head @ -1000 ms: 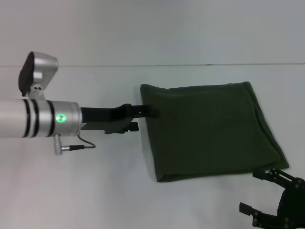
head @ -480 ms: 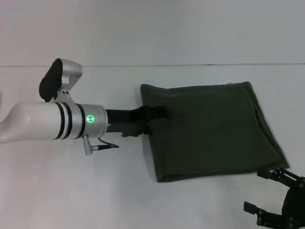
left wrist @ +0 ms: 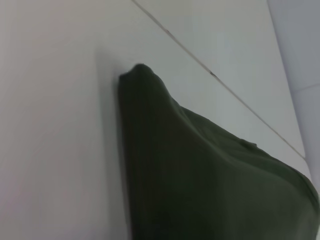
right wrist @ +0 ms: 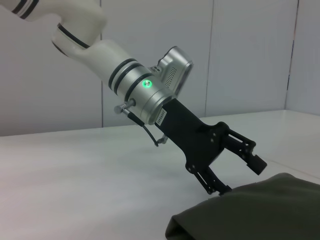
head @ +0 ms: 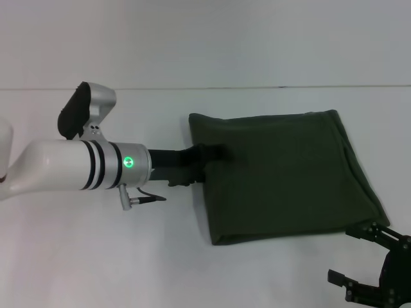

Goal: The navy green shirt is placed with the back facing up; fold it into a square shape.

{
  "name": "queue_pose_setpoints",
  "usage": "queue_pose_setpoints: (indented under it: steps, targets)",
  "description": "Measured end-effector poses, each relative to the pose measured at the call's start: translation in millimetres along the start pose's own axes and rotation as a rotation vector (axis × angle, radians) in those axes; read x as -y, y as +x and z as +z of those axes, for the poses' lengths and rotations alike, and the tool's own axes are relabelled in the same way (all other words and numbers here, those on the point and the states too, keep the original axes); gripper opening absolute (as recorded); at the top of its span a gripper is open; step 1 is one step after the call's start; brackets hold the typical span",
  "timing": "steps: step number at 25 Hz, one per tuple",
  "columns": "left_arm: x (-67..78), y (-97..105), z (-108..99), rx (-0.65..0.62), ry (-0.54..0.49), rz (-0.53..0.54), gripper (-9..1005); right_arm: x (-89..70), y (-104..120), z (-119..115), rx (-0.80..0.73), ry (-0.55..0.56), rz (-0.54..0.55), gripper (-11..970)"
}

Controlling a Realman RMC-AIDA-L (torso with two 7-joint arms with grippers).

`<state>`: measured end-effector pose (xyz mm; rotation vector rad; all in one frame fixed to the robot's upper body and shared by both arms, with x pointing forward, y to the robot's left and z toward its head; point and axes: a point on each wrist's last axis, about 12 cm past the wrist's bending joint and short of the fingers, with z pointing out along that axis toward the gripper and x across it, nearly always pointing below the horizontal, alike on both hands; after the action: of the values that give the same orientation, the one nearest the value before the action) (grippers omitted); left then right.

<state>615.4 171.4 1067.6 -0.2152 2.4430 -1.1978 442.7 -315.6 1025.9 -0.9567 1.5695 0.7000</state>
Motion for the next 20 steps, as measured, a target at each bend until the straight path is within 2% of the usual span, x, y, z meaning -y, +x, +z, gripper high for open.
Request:
queue_pose_setpoints:
  steps: [11, 16, 20]
  targets:
    - [4.0, 2.3, 8.0, -0.012, -0.036, 0.056, 886, -0.6, -1.5, 2.1, 0.011, -0.008, 0.0, 899]
    - [8.6, 2.4, 6.7, -0.009, 0.011, 0.074, 884, -0.6, -2.2, 1.6, 0.018, -0.006, 0.0, 899]
    - [7.4, 1.6, 6.3, -0.014, -0.007, 0.09, 882, -1.0, -2.8, 1.5, 0.023, -0.01, 0.0, 900]
